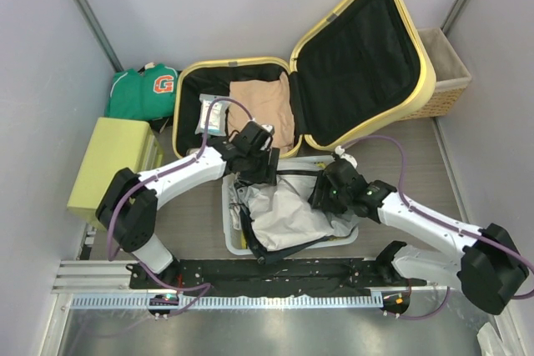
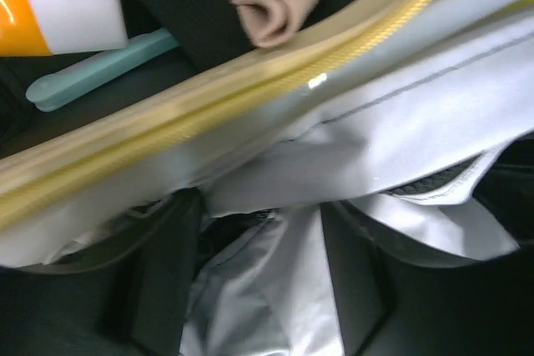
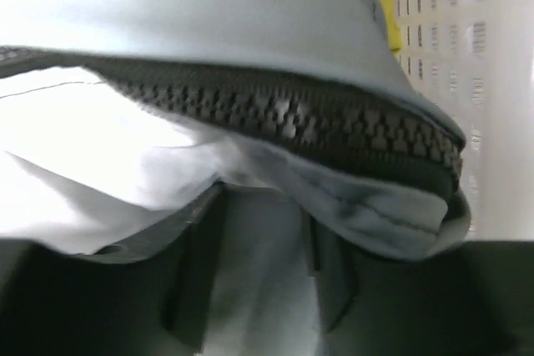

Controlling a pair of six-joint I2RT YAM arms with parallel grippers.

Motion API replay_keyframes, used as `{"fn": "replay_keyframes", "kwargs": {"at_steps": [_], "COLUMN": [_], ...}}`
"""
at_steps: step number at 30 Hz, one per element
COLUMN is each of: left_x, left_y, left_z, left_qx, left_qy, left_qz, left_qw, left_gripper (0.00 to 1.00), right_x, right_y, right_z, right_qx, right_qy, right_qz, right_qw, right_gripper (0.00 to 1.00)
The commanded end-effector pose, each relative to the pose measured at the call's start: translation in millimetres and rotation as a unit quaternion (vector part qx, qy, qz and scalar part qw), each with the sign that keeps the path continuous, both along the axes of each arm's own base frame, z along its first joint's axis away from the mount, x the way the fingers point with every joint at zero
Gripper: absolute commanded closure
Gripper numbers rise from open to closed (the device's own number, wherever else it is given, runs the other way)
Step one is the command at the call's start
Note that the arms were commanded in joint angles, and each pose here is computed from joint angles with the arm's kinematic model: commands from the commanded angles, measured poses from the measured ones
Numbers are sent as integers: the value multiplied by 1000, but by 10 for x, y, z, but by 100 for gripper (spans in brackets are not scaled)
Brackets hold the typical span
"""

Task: Open, take out, and arrange the luggage
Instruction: Place the clothes in the bin.

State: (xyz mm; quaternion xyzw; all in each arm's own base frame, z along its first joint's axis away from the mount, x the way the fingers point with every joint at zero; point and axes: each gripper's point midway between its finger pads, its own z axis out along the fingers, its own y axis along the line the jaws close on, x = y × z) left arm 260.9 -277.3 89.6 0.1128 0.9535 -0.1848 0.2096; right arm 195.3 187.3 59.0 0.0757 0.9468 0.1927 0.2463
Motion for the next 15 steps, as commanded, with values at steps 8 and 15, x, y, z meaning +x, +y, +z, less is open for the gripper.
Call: {"fn": "replay_keyframes", "kwargs": {"at_steps": [8, 15], "left_x": [-23, -29], "left_y": [-5, 585], "left_z": [1366, 1252], "left_qx": [-42, -71], "left_qy": [-189, -161], "left_qz": [-5, 56], "left_qw": [981, 983], "left_gripper": [9, 3], "right_x": [-16, -592], "right_y": [-185, 604], "right_z": [1357, 1421], "right_qx": [39, 184], "right_qy": [-202, -185], "right_qz": [12, 223], "right_qw": [978, 939], "right_gripper": [42, 60]}}
